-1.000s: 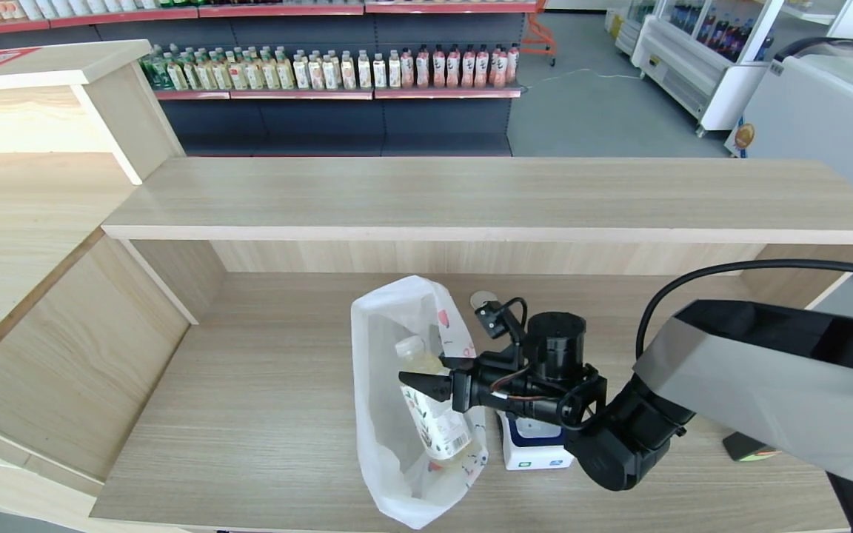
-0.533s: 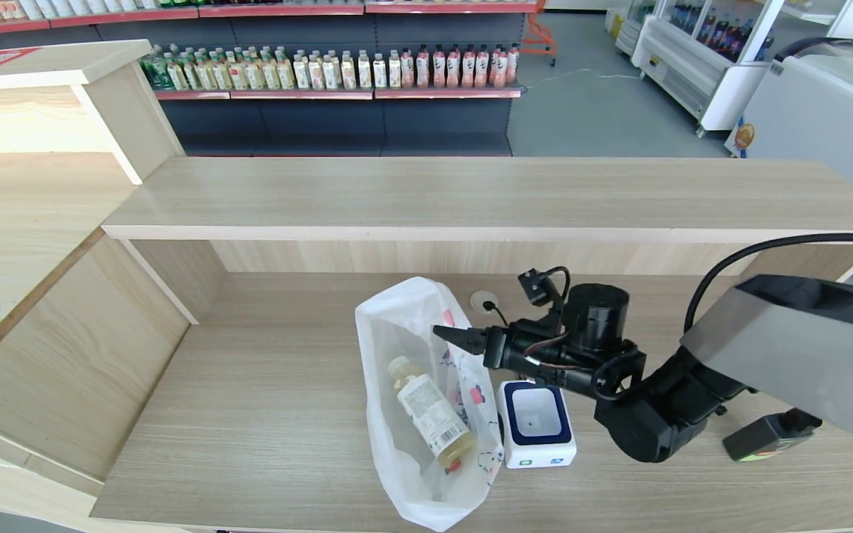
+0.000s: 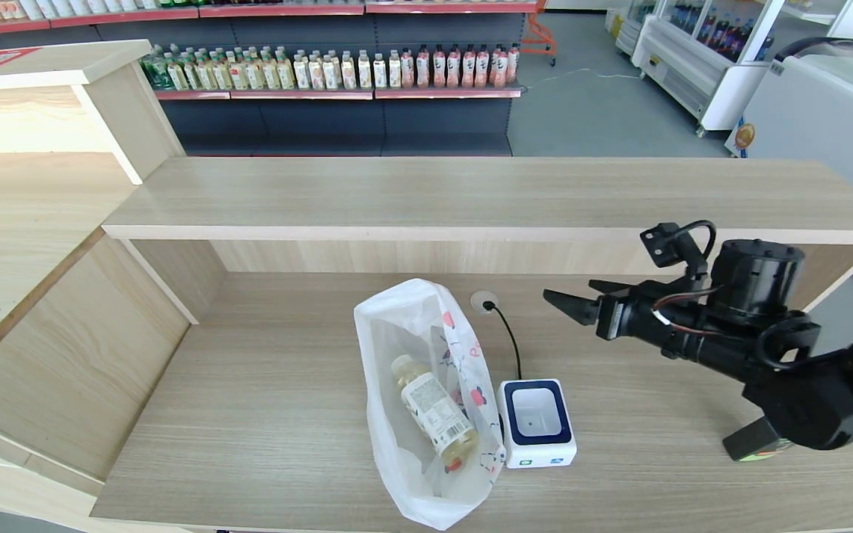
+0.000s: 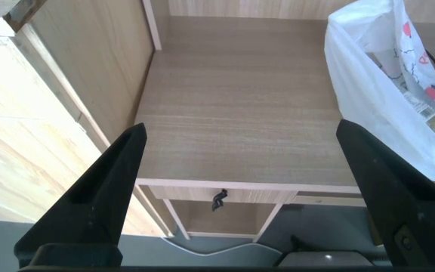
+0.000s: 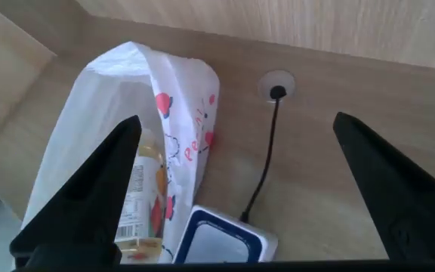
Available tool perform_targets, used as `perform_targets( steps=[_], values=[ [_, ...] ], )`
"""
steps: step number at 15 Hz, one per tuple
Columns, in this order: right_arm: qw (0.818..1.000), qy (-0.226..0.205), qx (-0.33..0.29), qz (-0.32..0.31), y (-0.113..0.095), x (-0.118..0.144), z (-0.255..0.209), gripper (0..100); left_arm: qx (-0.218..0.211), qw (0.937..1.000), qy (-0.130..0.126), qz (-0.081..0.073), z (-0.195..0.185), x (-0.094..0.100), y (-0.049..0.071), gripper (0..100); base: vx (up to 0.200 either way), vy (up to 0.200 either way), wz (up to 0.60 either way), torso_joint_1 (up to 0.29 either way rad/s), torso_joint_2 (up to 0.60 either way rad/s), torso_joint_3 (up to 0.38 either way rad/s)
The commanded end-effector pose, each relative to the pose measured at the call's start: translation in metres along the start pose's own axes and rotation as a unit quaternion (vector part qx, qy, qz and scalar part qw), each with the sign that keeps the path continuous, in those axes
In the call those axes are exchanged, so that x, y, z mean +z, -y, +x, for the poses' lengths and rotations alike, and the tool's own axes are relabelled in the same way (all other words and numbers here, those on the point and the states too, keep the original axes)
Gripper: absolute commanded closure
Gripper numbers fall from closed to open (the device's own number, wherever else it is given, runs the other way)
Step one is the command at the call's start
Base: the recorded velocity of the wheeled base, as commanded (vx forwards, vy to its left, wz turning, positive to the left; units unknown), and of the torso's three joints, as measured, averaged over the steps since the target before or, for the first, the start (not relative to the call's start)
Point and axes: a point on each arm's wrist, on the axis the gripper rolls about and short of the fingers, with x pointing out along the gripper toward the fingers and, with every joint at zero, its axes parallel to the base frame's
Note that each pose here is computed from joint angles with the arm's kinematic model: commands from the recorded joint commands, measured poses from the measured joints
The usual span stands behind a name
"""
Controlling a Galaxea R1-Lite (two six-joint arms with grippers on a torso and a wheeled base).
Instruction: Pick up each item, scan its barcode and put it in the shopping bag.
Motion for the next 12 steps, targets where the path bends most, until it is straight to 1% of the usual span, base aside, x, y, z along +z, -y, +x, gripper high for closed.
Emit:
perform_targets(
  steps=[1,2,4,7,10,12],
  values=[
    [0.991,0.014,-0.108,-0.078,-0.001,0.015,-0.102,0,0.0,1.0,0.0,0.0,0.0,0.0,0.0,0,0.0,0.0,0.0,0.0,0.0,0.0],
    [0.988,0.018,-0.135,-0.075,-0.007,0.013,-0.126,0,0.0,1.0,0.0,0.0,0.0,0.0,0.0,0,0.0,0.0,0.0,0.0,0.0,0.0],
    [0.977,0.014,-0.198,-0.076,-0.015,-0.003,-0.173,0,0.0,1.0,0.0,0.0,0.0,0.0,0.0,0,0.0,0.0,0.0,0.0,0.0,0.0],
    [0.95,-0.015,-0.306,-0.059,-0.011,-0.023,-0.22,0,0.0,1.0,0.0,0.0,0.0,0.0,0.0,0,0.0,0.0,0.0,0.0,0.0,0.0],
    [0.94,-0.032,-0.338,-0.042,-0.024,-0.031,-0.241,0,0.0,1.0,0.0,-0.001,0.0,0.0,0.0,0,0.0,0.0,0.0,0.0,0.0,0.0],
    [0.939,-0.032,-0.34,-0.042,-0.033,-0.033,-0.249,0,0.0,1.0,0.0,-0.001,0.0,0.0,0.0,0,0.0,0.0,0.0,0.0,0.0,0.0]
  ],
)
